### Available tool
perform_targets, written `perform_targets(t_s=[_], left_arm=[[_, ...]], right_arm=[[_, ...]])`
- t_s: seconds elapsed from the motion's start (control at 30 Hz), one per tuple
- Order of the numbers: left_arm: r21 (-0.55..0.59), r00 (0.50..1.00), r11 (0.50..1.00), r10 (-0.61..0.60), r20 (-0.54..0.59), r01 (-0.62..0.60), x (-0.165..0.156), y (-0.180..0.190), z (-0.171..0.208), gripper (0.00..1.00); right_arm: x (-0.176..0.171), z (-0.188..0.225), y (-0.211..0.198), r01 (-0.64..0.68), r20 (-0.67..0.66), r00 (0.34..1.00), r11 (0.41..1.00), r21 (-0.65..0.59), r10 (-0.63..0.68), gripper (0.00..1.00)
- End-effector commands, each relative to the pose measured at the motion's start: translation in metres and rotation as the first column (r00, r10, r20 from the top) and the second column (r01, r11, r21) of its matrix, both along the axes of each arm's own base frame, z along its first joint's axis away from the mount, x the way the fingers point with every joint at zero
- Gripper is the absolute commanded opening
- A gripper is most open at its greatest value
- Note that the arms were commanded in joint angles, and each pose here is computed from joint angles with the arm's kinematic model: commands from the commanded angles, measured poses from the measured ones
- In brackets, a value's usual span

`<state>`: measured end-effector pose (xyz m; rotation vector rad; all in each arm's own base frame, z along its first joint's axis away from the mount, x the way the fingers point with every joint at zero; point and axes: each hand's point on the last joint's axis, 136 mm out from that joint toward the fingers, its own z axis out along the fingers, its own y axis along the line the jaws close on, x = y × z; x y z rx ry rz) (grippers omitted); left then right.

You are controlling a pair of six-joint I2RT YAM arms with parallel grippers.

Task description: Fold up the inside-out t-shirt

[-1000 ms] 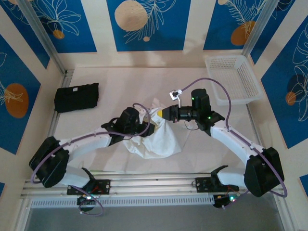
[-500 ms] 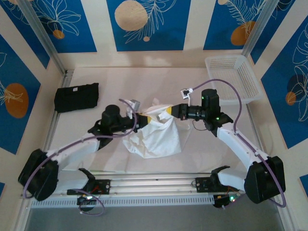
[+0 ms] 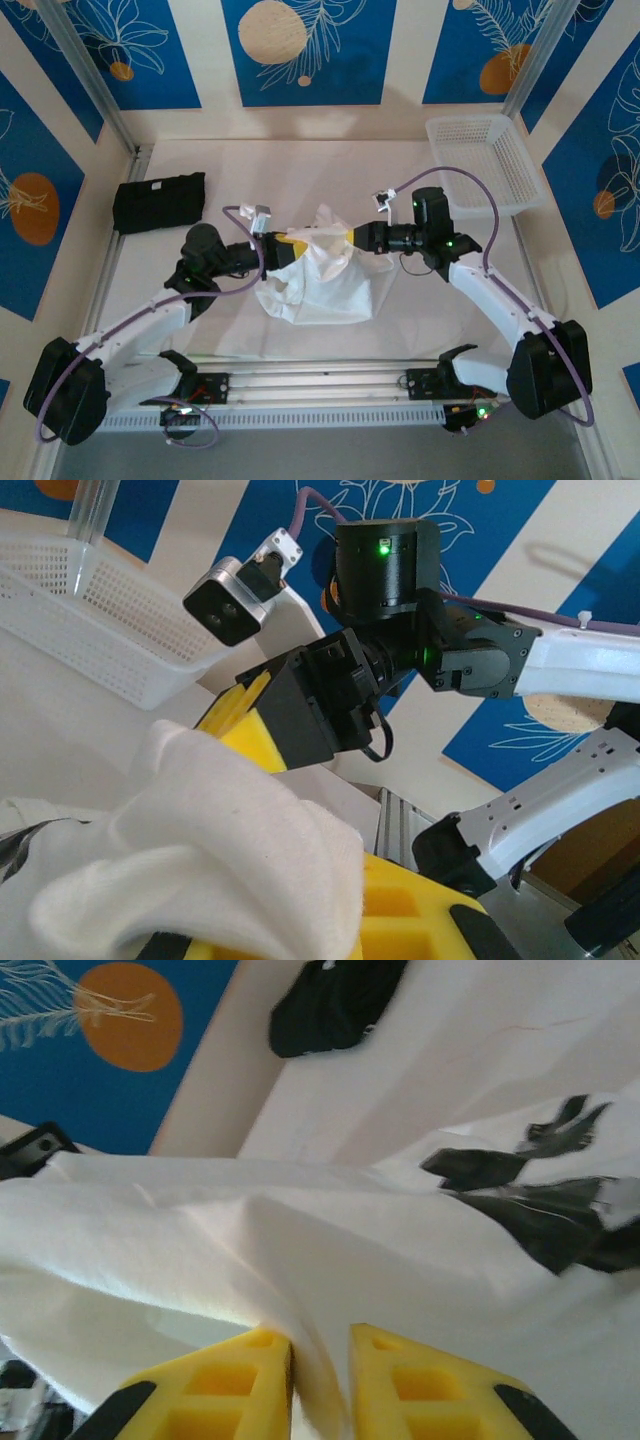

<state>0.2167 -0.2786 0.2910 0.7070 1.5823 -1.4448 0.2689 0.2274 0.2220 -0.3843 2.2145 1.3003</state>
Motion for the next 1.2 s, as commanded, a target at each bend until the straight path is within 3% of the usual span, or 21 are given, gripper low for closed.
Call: perform_targets(t_s=[0.0, 0.17, 0.4, 0.43, 0.5, 0.57, 0.6, 0.67, 0.77, 0.93, 1.07, 1.17], left_arm=[[-0.023, 0.998, 0.999, -0.030, 0.053, 0.031, -0.005, 0.003, 0.008, 0.00], [-0.013, 0.998, 1.000, -0.026, 0.049, 0.027, -0.003, 0.003, 0.006, 0.00], [-0.005, 0.998, 1.000, -0.029, 0.047, 0.029, -0.005, 0.004, 0.005, 0.00], [0.001, 0.999, 1.000, -0.023, 0.045, 0.023, -0.004, 0.004, 0.004, 0.00], [0.023, 0.999, 1.000, 0.014, 0.035, -0.015, 0.001, 0.006, -0.003, 0.00], [0.095, 0.990, 0.985, 0.144, -0.011, -0.142, 0.020, 0.015, -0.020, 0.00], [0.146, 0.974, 0.965, 0.224, -0.031, -0.217, 0.030, 0.023, -0.030, 0.00], [0.285, 0.899, 0.869, 0.435, -0.048, -0.405, 0.056, 0.048, -0.060, 0.00], [0.404, 0.828, 0.765, 0.560, -0.034, -0.501, 0.071, 0.069, -0.085, 0.00], [0.488, 0.820, 0.723, 0.571, -0.025, -0.489, 0.073, 0.074, -0.094, 0.15], [0.500, 0.836, 0.719, 0.548, 0.019, -0.483, 0.060, 0.077, -0.085, 0.37], [0.441, 0.859, 0.759, 0.508, 0.061, -0.480, 0.043, 0.073, -0.063, 0.47]], right_arm=[[-0.007, 0.003, -0.010, 0.032, 0.073, 0.997, 0.994, -0.101, -0.024, 0.28], [-0.018, -0.014, 0.004, -0.020, 0.041, 0.999, 0.996, -0.090, 0.023, 0.43], [-0.006, -0.023, 0.025, -0.048, 0.072, 0.996, 0.993, -0.112, 0.056, 0.53], [-0.006, -0.020, 0.030, -0.073, 0.066, 0.995, 0.994, -0.087, 0.079, 0.52], [-0.011, -0.007, 0.040, -0.135, 0.069, 0.988, 0.991, -0.016, 0.136, 0.33], [-0.017, 0.009, 0.042, -0.176, 0.087, 0.981, 0.983, 0.054, 0.170, 0.16], [-0.020, 0.017, 0.040, -0.185, 0.103, 0.979, 0.979, 0.085, 0.176, 0.12], [-0.027, 0.034, 0.037, -0.201, 0.136, 0.974, 0.967, 0.156, 0.181, 0.06], [-0.036, 0.047, 0.040, -0.237, 0.162, 0.966, 0.944, 0.231, 0.203, 0.03], [-0.031, 0.045, 0.047, -0.238, 0.141, 0.968, 0.940, 0.243, 0.209, 0.01], [-0.026, 0.045, 0.050, -0.233, 0.132, 0.970, 0.940, 0.249, 0.205, 0.00], [-0.023, 0.042, 0.053, -0.228, 0.122, 0.971, 0.945, 0.234, 0.204, 0.00]])
